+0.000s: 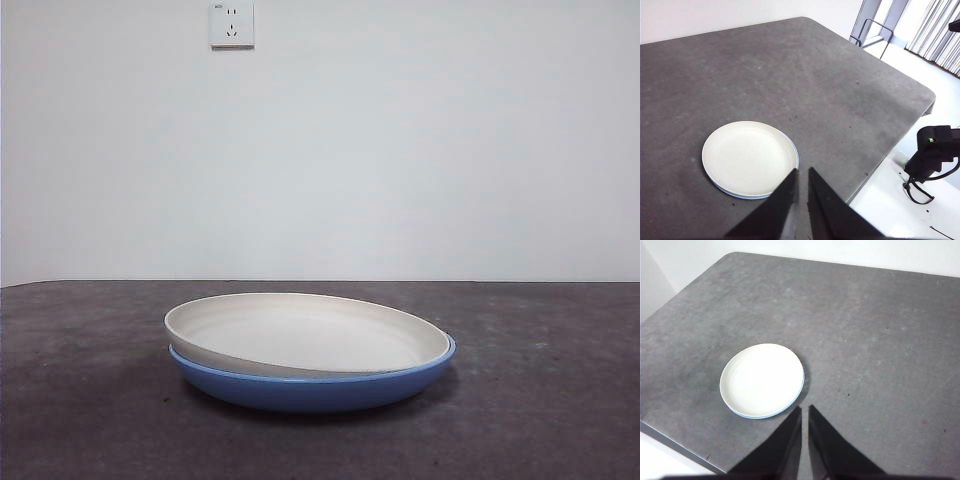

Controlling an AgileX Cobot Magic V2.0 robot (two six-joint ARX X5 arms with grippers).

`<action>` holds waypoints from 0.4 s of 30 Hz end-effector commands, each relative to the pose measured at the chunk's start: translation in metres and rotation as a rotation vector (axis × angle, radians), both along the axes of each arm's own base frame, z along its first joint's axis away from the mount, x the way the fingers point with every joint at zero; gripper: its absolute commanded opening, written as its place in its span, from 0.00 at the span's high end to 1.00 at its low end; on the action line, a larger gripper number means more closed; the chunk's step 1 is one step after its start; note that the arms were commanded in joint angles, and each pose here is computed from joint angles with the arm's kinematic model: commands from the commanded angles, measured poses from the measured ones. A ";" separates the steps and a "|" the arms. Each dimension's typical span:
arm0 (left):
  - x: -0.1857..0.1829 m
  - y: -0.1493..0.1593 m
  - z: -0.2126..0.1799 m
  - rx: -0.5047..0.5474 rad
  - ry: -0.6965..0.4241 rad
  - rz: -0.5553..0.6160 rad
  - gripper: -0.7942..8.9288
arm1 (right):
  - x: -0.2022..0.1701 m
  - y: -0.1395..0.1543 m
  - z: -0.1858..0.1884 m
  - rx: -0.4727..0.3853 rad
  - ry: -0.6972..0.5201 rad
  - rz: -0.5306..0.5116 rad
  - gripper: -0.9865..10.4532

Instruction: Pick up the white plate, put it on the blue plate, put it on desk

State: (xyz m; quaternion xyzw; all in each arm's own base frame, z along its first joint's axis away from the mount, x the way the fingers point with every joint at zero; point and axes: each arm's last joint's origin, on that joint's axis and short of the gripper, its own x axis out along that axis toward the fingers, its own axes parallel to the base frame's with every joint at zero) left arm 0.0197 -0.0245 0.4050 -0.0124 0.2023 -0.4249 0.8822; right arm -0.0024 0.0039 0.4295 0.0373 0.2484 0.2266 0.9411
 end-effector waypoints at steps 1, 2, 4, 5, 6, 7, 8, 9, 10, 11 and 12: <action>-0.001 0.001 0.004 -0.012 -0.018 -0.008 0.89 | -0.003 -0.001 0.000 -0.018 0.023 0.009 0.90; -0.001 0.001 0.004 -0.012 -0.018 -0.008 0.89 | -0.003 -0.001 0.000 -0.018 0.023 0.009 0.90; -0.001 0.001 0.004 -0.012 -0.018 -0.008 0.89 | -0.003 -0.001 0.000 -0.018 0.023 0.009 0.90; -0.001 0.000 0.004 -0.013 -0.018 -0.008 0.89 | -0.003 -0.001 0.000 -0.018 0.023 0.009 0.90; -0.001 0.001 0.003 -0.012 -0.017 -0.006 0.89 | -0.003 -0.001 0.000 -0.018 0.023 0.009 0.90; -0.001 0.001 0.004 -0.013 -0.019 -0.002 0.89 | -0.003 -0.001 0.000 -0.018 0.023 0.009 0.90; -0.001 0.001 0.004 -0.014 -0.021 0.009 0.89 | -0.003 -0.001 0.000 -0.018 0.023 0.009 0.90; -0.001 0.002 0.004 -0.015 -0.022 0.029 0.89 | -0.003 -0.001 0.000 -0.018 0.023 0.009 0.90; -0.001 0.002 0.003 -0.015 -0.022 0.055 0.89 | -0.003 -0.001 0.000 -0.018 0.023 0.009 0.90; 0.001 0.003 0.002 -0.012 -0.019 0.084 0.89 | -0.003 -0.001 0.000 -0.018 0.023 0.009 0.90; 0.002 0.003 0.001 -0.008 -0.013 0.127 0.89 | -0.003 -0.001 0.000 -0.018 0.023 0.009 0.90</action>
